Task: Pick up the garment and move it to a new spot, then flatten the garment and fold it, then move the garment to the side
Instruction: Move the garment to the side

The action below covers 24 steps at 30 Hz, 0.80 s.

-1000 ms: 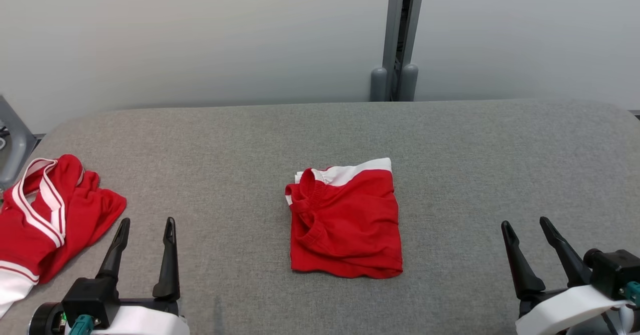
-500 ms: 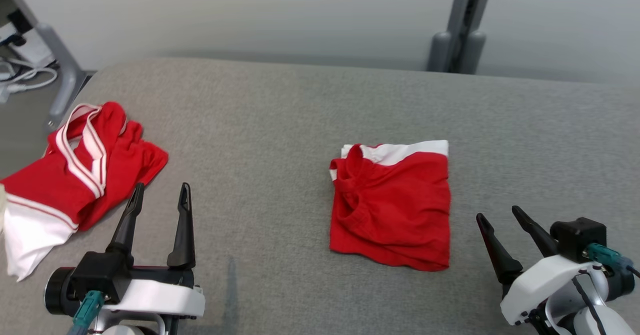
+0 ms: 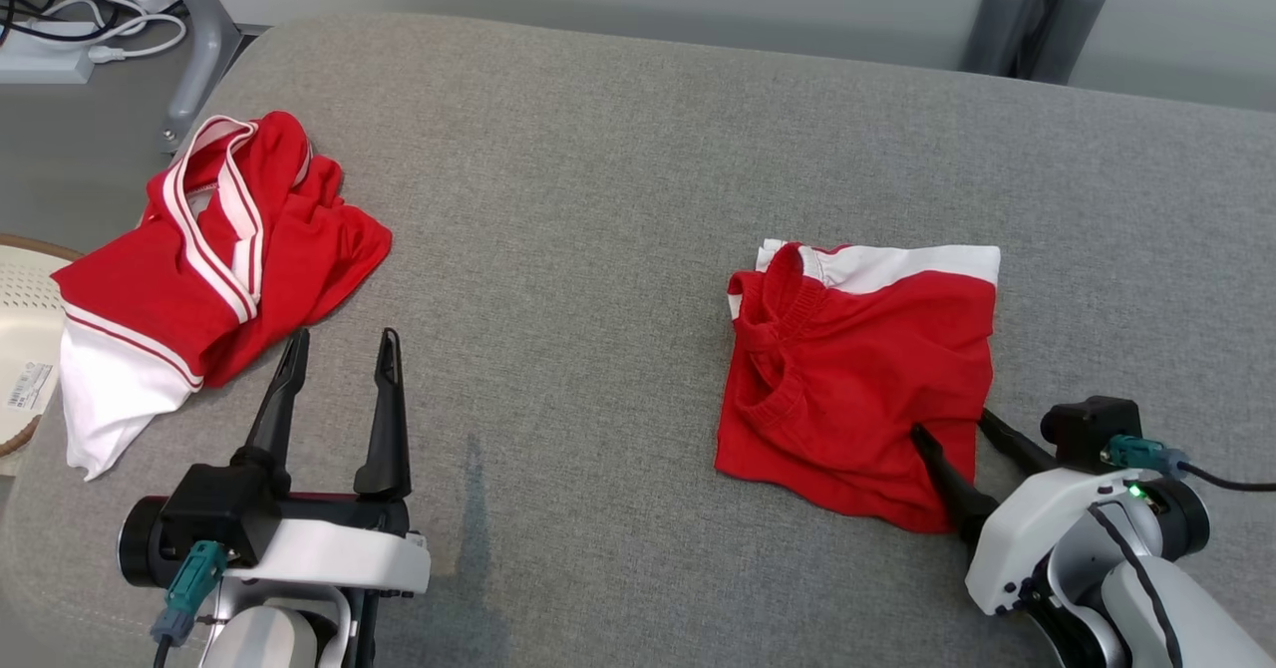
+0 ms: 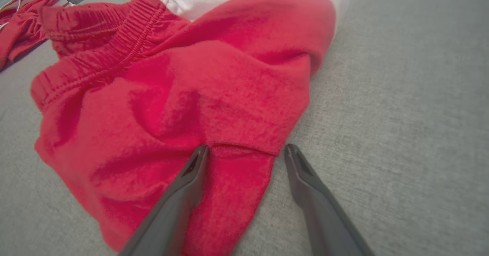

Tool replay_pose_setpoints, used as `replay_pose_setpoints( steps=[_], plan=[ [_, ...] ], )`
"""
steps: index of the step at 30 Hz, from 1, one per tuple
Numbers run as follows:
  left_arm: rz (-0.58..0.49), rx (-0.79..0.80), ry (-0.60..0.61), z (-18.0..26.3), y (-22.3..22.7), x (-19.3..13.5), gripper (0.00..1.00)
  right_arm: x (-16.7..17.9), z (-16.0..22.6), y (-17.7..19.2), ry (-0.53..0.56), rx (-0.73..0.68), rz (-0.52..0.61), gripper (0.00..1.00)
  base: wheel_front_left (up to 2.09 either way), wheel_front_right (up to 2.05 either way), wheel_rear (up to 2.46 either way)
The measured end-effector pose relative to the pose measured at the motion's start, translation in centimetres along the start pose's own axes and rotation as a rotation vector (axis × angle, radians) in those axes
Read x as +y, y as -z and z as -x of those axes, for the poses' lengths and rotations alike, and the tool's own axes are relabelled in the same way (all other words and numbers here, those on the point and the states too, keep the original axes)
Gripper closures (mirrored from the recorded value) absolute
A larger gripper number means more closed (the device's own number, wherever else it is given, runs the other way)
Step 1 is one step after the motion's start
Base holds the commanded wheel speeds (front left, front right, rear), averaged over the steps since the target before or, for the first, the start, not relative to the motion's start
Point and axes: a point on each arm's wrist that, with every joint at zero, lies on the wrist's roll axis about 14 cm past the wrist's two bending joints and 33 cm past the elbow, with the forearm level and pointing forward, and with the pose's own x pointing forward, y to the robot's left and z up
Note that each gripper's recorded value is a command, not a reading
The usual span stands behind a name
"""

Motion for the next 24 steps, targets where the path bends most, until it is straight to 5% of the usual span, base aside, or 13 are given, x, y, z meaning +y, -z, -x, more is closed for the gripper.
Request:
replay_pose_setpoints(
  steps=[1, 3, 13, 24],
  plan=[
    [0.0, 0.0, 0.003, -0.1, 0.0, -0.1, 0.0, 0.0, -0.1, 0.0, -0.003, 0.002, -0.002, 0.58, 0.0, 0.0, 0.0],
    [-0.004, -0.005, 0.008, -0.3, -0.1, -0.2, 0.0, -0.2, -0.1, 0.1, 0.001, 0.007, -0.011, 1.0, 0.0, 0.0, 0.0],
    [-0.006, -0.037, 0.047, -1.4, -0.8, -1.6, 0.0, -0.8, 1.2, -0.8, 0.009, -0.011, 0.013, 1.0, 0.0, 0.0, 0.0],
    [0.002, -0.059, 0.225, -3.6, -0.6, -7.6, 0.0, -4.7, 6.4, -1.5, 0.139, -0.043, 0.081, 1.0, 0.0, 0.0, 0.0]
  ],
)
